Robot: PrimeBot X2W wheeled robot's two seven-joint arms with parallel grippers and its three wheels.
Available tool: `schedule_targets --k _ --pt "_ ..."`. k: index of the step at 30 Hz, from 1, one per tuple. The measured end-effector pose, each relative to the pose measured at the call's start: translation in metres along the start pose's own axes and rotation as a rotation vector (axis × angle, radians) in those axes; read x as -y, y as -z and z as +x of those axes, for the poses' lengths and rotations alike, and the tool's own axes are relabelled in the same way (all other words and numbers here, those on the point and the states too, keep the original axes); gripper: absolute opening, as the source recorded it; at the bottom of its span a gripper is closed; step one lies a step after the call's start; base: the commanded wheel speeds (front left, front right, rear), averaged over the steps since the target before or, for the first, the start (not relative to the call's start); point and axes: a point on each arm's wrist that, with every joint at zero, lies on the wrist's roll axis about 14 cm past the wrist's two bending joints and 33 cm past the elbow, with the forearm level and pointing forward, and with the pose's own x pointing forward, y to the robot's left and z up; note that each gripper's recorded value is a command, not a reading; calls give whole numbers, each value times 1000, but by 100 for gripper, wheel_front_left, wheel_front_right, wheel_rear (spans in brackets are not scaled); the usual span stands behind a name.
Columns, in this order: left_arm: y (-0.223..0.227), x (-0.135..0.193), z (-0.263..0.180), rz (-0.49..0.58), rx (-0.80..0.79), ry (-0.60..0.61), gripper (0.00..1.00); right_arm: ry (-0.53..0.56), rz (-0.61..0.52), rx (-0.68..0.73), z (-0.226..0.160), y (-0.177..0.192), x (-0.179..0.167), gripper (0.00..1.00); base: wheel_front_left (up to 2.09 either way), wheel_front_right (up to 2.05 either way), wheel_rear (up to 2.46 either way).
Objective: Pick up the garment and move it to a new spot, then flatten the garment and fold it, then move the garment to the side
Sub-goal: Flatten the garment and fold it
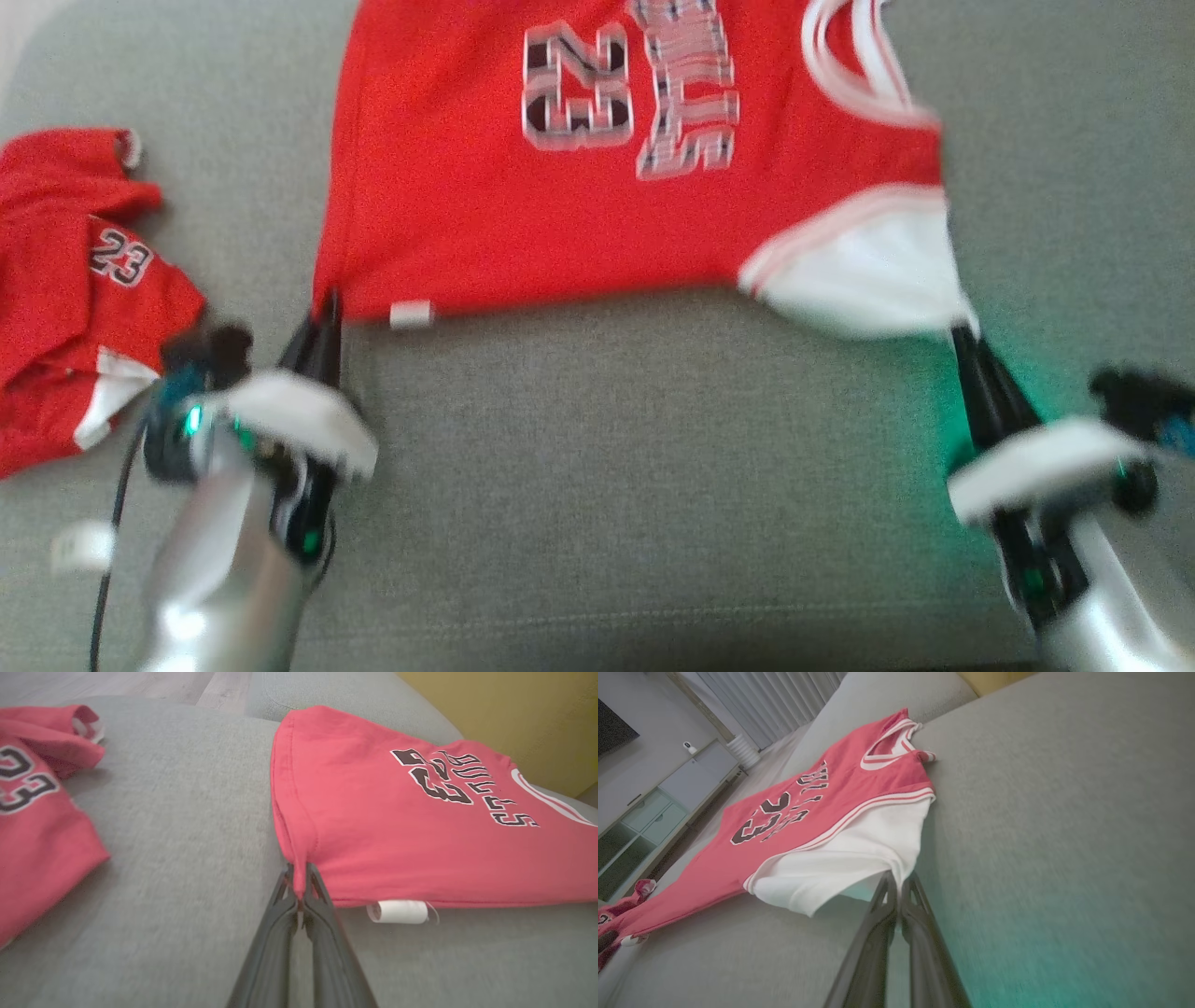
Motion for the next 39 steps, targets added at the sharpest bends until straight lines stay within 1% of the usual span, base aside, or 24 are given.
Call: schedule_targets --k 5,9,11,14,17,22,27,30,34,39 --pt "15 -2 -41 6 -20 5 0 46 39 -74 -58 14 4 0 0 0 0" --pt "19 -3 -69 7 -37 -13 0 77 99 -183 -104 32 -7 0 0 0 0" --pt "19 -1 -83 3 -47 -23 0 94 100 -230 -124 35 -10 0 0 0 0" --pt "20 3 -104 -7 -74 -37 0 118 86 -268 -145 29 -9 0 0 0 0" --pt "21 10 -121 -14 -115 -40 0 124 80 -294 -154 24 -10 0 0 0 0" --pt "18 14 -132 -23 -169 -35 0 136 80 -317 -156 19 -6 0 0 0 0" --pt "19 15 -131 -44 -258 -18 0 141 61 -392 -151 26 -5 0 0 0 0" --pt "22 16 -124 -56 -319 -5 0 122 43 -394 -131 15 -8 0 0 0 0" --pt "7 16 -100 -57 -338 23 0 91 7 -379 -98 -6 -15 0 0 0 0" --pt "-4 16 -71 -90 -369 57 0 70 -20 -362 -59 -24 -19 0 0 0 0"
